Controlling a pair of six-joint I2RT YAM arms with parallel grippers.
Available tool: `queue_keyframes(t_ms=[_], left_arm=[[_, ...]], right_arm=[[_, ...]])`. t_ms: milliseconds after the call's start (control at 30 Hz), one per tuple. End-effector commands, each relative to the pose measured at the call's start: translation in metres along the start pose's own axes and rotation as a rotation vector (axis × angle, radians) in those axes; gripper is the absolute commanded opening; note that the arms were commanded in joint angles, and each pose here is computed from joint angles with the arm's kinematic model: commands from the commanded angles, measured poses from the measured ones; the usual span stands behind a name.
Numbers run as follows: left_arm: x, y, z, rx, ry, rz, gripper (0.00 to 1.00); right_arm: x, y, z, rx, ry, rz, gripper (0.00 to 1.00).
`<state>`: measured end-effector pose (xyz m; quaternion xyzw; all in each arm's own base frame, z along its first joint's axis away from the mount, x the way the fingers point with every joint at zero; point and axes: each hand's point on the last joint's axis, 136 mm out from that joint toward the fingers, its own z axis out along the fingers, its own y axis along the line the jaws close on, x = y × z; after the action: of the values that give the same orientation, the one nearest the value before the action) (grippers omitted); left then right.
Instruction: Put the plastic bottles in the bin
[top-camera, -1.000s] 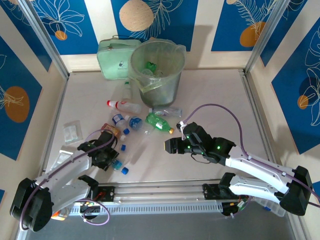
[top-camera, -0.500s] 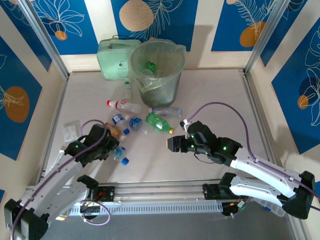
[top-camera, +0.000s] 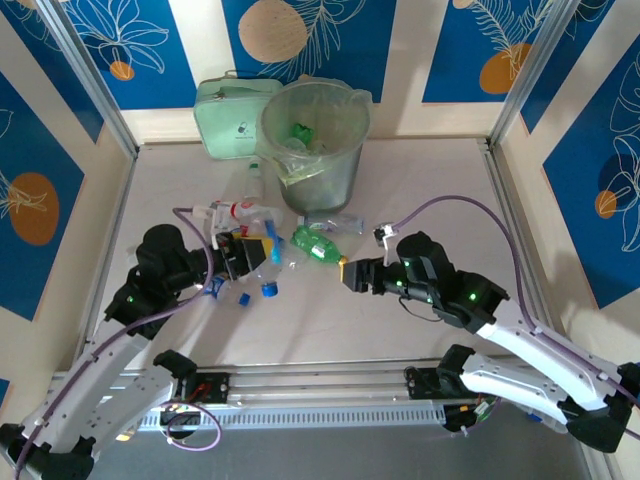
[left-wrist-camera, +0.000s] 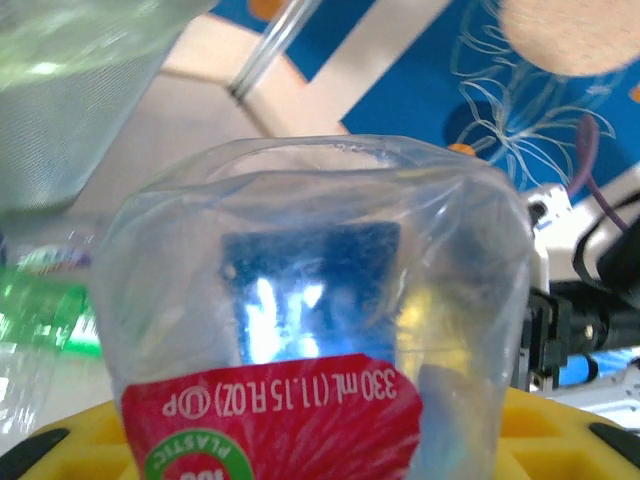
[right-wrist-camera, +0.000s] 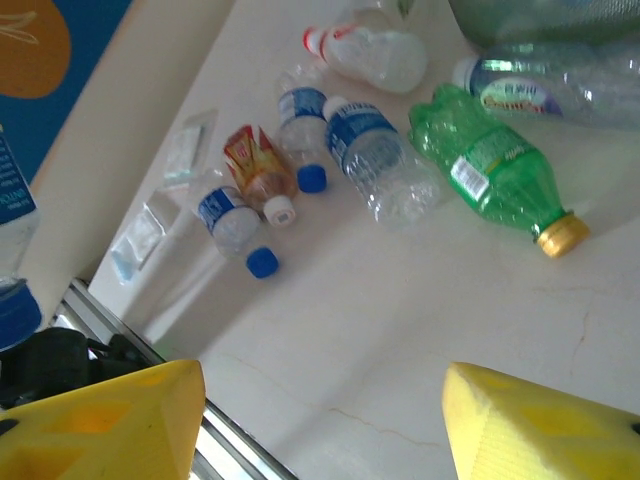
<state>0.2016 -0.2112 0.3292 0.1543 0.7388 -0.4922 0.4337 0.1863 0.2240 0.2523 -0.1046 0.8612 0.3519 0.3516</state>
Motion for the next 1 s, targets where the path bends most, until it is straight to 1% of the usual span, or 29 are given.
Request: queue_keyframes(t_ms=[0, 100, 233, 333, 400, 433, 467, 500, 633, 733, 833, 967], left_arm=[[-0.012, -0.030, -0.008, 0.103, -0.051, 0.290, 0.47], [-0.015, -0.031, -0.007, 0.093, -0.069, 0.367, 0.47], [-0.015, -0.046, -0.003, 0.143, -0.074, 0.481, 0.42], [-0.016, -0.048, 0.005, 0.119, -0.054, 0.541, 0.42], [-0.015, -0.046, 0.014, 0.083, -0.027, 0.583, 0.41], [-0.013, -0.046, 0.018, 0.071, -0.018, 0.598, 0.41], [-0.011, -0.046, 0.023, 0.067, -0.009, 0.612, 0.42], [-0.009, -0.046, 0.028, 0.066, -0.006, 0.617, 0.42], [-0.008, -0.041, 0.045, 0.061, 0.018, 0.590, 0.43], [-0.012, -0.039, 0.052, 0.049, 0.018, 0.578, 0.43], [-0.016, -0.039, 0.054, 0.037, 0.006, 0.579, 0.43], [-0.017, -0.038, 0.054, 0.028, 0.002, 0.579, 0.43]], right_arm=[[-0.027, 0.015, -0.024, -0.047, -0.078, -0.055, 0.65], [-0.045, 0.026, -0.034, -0.091, -0.109, -0.067, 0.66], [-0.063, 0.050, -0.037, -0.162, -0.105, -0.127, 0.70], [-0.079, 0.070, -0.039, -0.216, -0.100, -0.161, 0.73], [-0.087, 0.089, -0.039, -0.278, -0.084, -0.179, 0.78], [-0.091, 0.097, -0.039, -0.299, -0.082, -0.188, 0.79], [-0.095, 0.104, -0.036, -0.315, -0.080, -0.195, 0.83], [-0.099, 0.110, -0.032, -0.333, -0.077, -0.195, 0.87], [-0.112, 0.128, -0.013, -0.420, -0.025, -0.166, 0.89], [-0.113, 0.139, 0.002, -0.463, 0.020, -0.150, 0.92], [-0.110, 0.142, 0.015, -0.467, 0.054, -0.132, 0.93], [-0.104, 0.135, 0.030, -0.424, 0.075, -0.088, 0.89]])
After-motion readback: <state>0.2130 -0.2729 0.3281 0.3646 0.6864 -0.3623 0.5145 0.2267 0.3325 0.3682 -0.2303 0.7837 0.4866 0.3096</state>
